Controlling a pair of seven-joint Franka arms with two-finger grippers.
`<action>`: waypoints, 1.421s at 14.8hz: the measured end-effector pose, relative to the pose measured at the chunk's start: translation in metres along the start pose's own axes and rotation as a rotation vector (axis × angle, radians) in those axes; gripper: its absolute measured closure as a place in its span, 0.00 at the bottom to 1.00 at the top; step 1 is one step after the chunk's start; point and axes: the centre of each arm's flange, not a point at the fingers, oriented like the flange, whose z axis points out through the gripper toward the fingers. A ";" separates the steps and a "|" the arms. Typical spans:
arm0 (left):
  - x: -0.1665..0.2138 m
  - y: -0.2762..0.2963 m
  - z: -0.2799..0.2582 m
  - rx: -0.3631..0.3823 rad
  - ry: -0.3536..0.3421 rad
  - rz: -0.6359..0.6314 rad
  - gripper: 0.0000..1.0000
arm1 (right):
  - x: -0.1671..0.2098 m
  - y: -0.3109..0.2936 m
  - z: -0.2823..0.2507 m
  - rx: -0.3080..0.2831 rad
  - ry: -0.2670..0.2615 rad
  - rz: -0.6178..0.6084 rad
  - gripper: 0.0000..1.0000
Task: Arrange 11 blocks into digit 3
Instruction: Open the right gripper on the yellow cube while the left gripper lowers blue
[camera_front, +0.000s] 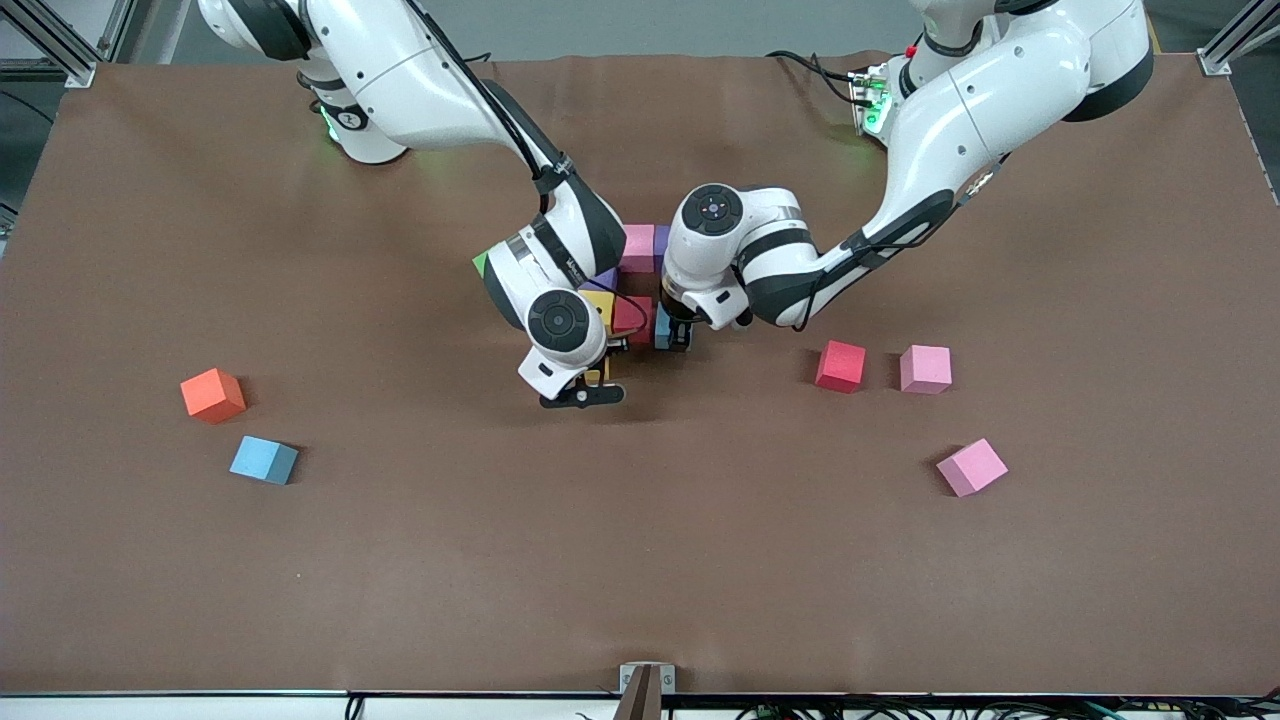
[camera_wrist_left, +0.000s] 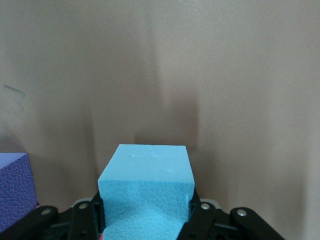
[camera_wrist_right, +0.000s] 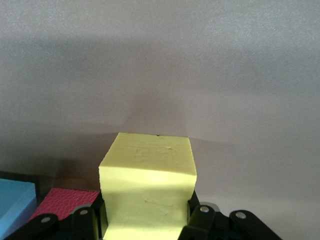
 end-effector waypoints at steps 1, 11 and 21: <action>0.000 0.000 0.001 0.001 0.002 0.001 0.41 | 0.000 0.000 0.000 0.000 0.000 0.001 0.40; -0.006 -0.008 0.005 0.005 0.006 0.002 0.41 | -0.002 -0.001 0.003 -0.002 -0.006 0.036 0.00; -0.008 -0.008 0.010 0.003 0.016 -0.004 0.41 | -0.005 0.008 -0.080 0.029 0.036 0.078 0.00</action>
